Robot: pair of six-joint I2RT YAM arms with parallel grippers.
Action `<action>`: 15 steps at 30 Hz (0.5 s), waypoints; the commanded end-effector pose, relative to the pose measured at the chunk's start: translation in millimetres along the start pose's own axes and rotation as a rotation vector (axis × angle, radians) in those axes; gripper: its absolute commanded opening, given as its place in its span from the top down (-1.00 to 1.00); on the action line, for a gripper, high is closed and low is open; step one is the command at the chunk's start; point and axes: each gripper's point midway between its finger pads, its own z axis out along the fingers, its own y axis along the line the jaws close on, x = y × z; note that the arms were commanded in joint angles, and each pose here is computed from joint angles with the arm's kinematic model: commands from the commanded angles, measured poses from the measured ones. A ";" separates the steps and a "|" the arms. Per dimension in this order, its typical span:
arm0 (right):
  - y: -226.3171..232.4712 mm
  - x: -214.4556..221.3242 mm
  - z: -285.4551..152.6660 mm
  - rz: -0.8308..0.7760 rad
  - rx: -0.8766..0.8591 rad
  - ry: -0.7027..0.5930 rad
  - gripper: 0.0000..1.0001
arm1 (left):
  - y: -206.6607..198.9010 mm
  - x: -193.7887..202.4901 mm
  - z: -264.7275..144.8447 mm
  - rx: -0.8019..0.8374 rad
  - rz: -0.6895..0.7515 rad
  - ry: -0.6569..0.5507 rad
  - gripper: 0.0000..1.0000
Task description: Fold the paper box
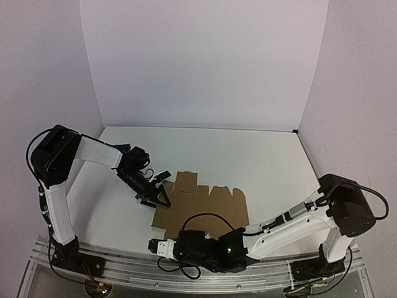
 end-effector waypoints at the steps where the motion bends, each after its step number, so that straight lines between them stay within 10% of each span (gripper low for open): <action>1: -9.6 -7.3 -1.8 0.028 -0.008 -0.051 1.00 | -0.6 -27.5 -14.4 -0.113 0.072 -0.054 -0.21; 15: -21.9 -29.2 7.0 0.135 -0.156 -0.070 1.00 | -37.5 -9.9 -13.1 -0.244 0.193 0.015 0.15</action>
